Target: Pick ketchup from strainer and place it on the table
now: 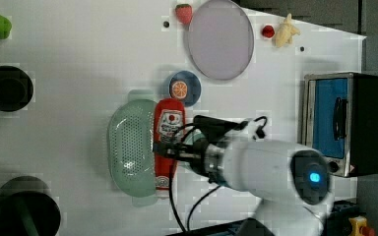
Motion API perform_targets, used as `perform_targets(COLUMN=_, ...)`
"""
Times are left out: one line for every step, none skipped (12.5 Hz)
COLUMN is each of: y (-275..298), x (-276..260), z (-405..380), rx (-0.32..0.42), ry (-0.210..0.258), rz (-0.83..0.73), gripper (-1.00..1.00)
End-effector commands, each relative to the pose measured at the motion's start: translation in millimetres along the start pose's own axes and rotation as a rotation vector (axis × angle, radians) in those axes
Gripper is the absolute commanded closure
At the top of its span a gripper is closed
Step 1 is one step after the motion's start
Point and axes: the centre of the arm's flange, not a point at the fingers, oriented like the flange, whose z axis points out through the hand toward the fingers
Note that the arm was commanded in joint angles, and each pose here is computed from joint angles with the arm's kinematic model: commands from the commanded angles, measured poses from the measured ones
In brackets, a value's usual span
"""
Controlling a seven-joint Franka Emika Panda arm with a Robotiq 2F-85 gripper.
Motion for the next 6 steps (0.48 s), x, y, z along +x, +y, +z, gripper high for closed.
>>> perform_targets(y=22.1, x=32.3, z=-35.8, rx=0.008, ry=-0.033, rz=-0.070, gripper=-0.13)
perform_targets(y=30.6, x=39.8, z=-48.1, rx=0.003, ry=-0.042, rz=-0.075, gripper=-0.13)
perform_targets(y=41.8, x=48.7, z=-60.6, rx=-0.010, ry=-0.044, rz=-0.072, gripper=-0.13)
perform_targets(y=55.2, x=58.3, z=-72.5, rx=-0.026, ry=-0.041, rz=-0.070, gripper=-0.13)
perform_targets(y=70.2, x=68.6, z=-84.2, rx=-0.040, ry=-0.036, rz=-0.073, gripper=-0.13)
perform_targets(y=86.9, x=80.5, z=-96.9, rx=-0.046, ry=-0.022, rz=-0.084, gripper=-0.13)
